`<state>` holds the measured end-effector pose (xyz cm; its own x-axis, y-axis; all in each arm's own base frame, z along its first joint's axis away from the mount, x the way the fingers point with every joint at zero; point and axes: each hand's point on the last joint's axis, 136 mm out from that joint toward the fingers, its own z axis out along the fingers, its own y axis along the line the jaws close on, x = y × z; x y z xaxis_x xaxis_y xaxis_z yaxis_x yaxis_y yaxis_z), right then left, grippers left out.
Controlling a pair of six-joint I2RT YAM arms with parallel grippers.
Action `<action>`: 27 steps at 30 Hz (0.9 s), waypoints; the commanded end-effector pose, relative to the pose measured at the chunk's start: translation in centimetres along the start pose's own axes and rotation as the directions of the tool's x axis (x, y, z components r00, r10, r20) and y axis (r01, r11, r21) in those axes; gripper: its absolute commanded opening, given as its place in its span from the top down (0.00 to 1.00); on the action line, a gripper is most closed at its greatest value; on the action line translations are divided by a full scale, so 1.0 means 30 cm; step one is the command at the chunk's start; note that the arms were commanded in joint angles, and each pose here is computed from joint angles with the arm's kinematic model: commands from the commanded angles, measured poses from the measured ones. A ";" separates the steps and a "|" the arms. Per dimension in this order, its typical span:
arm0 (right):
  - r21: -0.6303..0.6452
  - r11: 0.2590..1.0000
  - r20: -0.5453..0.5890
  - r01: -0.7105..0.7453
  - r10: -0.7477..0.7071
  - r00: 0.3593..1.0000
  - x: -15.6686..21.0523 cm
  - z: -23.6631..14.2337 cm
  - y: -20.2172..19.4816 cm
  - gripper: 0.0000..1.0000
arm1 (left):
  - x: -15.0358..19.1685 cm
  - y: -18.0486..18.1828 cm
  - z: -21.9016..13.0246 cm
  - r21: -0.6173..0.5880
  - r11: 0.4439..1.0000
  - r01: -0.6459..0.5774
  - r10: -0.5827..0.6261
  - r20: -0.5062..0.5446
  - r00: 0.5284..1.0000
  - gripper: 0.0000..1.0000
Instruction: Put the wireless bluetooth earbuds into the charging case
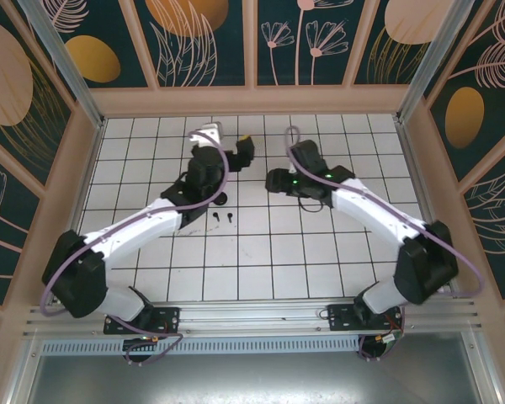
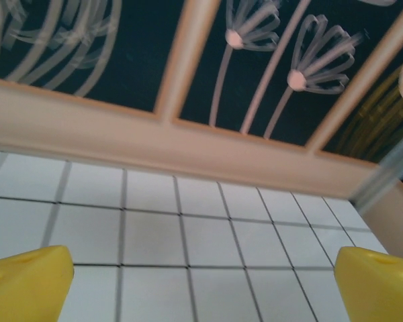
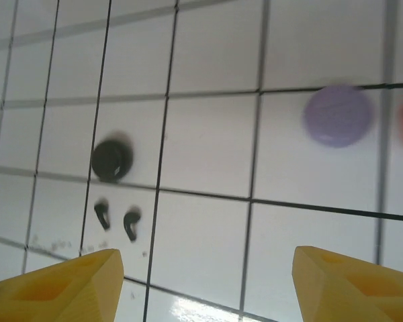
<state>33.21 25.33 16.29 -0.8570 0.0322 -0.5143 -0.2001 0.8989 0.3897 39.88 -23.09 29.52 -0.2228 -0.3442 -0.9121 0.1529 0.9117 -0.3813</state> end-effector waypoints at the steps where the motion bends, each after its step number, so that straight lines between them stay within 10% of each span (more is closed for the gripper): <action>1: -0.071 0.981 -0.007 0.181 -0.182 0.983 -0.030 0.064 0.107 0.32 | -0.118 0.120 -0.054 -0.077 0.997 0.003 0.006 0.116 0.993 0.01; 11: -0.099 0.861 -0.122 0.499 -0.509 0.852 -0.019 0.370 0.227 0.32 | -0.284 0.361 -0.135 -0.140 0.977 0.162 -0.121 0.265 0.957 0.01; 27: -0.110 0.789 -0.222 0.605 -0.613 0.758 0.043 0.621 0.344 0.30 | -0.275 0.620 -0.137 -0.252 0.930 0.267 -0.211 0.229 0.950 0.01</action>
<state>39.03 42.98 6.17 -0.6405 -0.5864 -0.4959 -0.7161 0.6893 0.1098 40.99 -2.51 31.03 -0.0010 -0.5501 -0.8351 -0.1666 0.8235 -0.5423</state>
